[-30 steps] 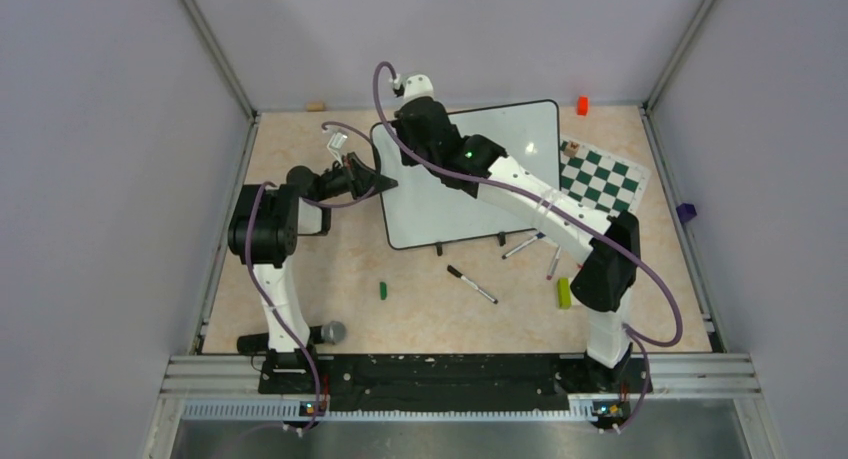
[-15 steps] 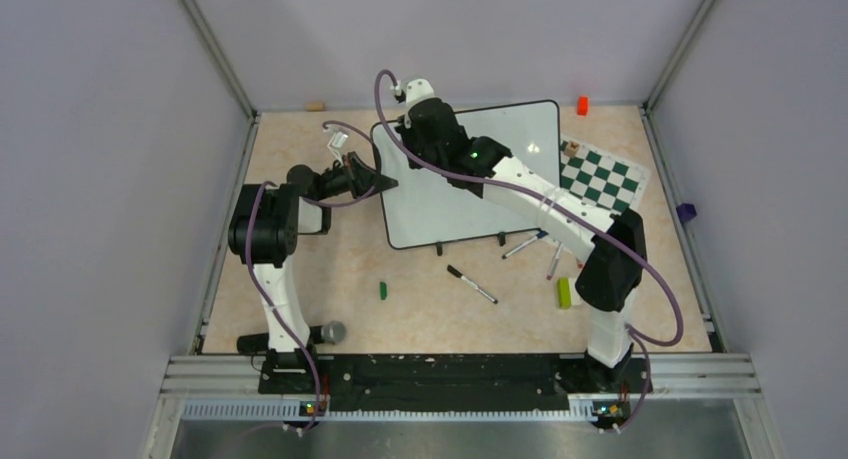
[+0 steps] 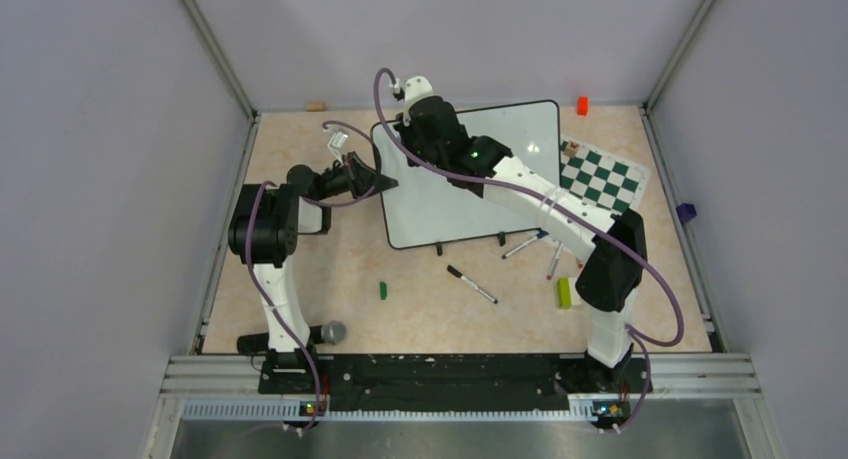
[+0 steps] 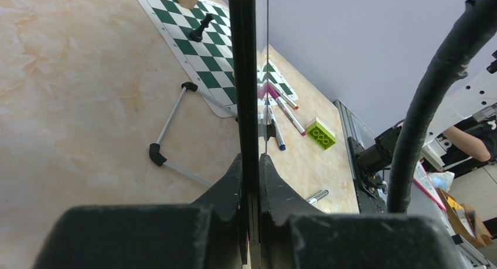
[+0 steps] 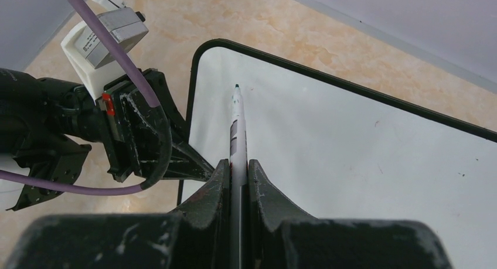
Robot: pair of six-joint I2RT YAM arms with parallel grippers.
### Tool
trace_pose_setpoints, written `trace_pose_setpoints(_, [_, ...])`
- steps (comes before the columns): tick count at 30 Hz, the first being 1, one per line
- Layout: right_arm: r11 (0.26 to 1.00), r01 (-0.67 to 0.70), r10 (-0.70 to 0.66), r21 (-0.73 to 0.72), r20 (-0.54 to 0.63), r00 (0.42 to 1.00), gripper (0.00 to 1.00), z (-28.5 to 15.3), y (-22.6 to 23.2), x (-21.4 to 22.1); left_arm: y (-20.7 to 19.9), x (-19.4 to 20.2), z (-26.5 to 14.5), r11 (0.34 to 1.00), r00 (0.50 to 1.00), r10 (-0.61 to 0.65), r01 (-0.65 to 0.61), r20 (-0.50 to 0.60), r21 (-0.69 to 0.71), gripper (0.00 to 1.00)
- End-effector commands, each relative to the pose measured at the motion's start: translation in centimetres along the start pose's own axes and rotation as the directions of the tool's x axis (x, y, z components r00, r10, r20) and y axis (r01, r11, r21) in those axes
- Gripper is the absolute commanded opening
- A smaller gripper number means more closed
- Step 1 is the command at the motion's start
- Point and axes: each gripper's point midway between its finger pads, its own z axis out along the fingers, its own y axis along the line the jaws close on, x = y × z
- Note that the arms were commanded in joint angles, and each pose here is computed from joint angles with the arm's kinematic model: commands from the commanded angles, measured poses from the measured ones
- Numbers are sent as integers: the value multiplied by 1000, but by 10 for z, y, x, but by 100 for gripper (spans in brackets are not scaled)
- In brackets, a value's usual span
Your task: Write a sentence on the whiteboard
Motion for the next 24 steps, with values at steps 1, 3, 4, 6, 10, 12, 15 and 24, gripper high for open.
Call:
trace_pose_setpoints(1, [1000, -21, 21, -1, 91, 996, 0, -9, -2, -37, -11, 34, -1, 979, 977, 169, -151, -133, 133, 0])
trace_pose_setpoints(3, [1000, -22, 22, 1, 86, 996, 0, -7, -2, -35, -11, 34, -1, 979, 977, 169, -151, -133, 134, 0])
trace_pose_setpoints(4, [1000, -22, 22, 2, 86, 996, 0, -7, -2, -35, -11, 34, -1, 980, 977, 168, -150, -133, 134, 0])
trace_pose_setpoints(6, [1000, -22, 21, 4, 84, 996, 0, -5, -2, -35, -11, 35, -1, 980, 977, 168, -149, -135, 135, 0])
trace_pose_setpoints(10, [1000, -17, 16, 13, 76, 997, 0, 0, -3, -33, -12, 35, -1, 979, 976, 171, -152, -135, 137, 0])
trace_pose_setpoints(12, [1000, -13, 12, 17, 71, 997, 0, 3, -3, -31, -12, 35, -1, 978, 976, 172, -154, -135, 137, 0])
trace_pose_setpoints(15, [1000, -8, 7, 20, 67, 998, 0, 6, -2, -30, -12, 35, 0, 978, 976, 172, -153, -136, 139, 0])
trace_pose_setpoints(24, [999, 2, -4, 41, 48, 999, 0, 15, -4, -23, -13, 35, 0, 978, 975, 174, -155, -135, 139, 0])
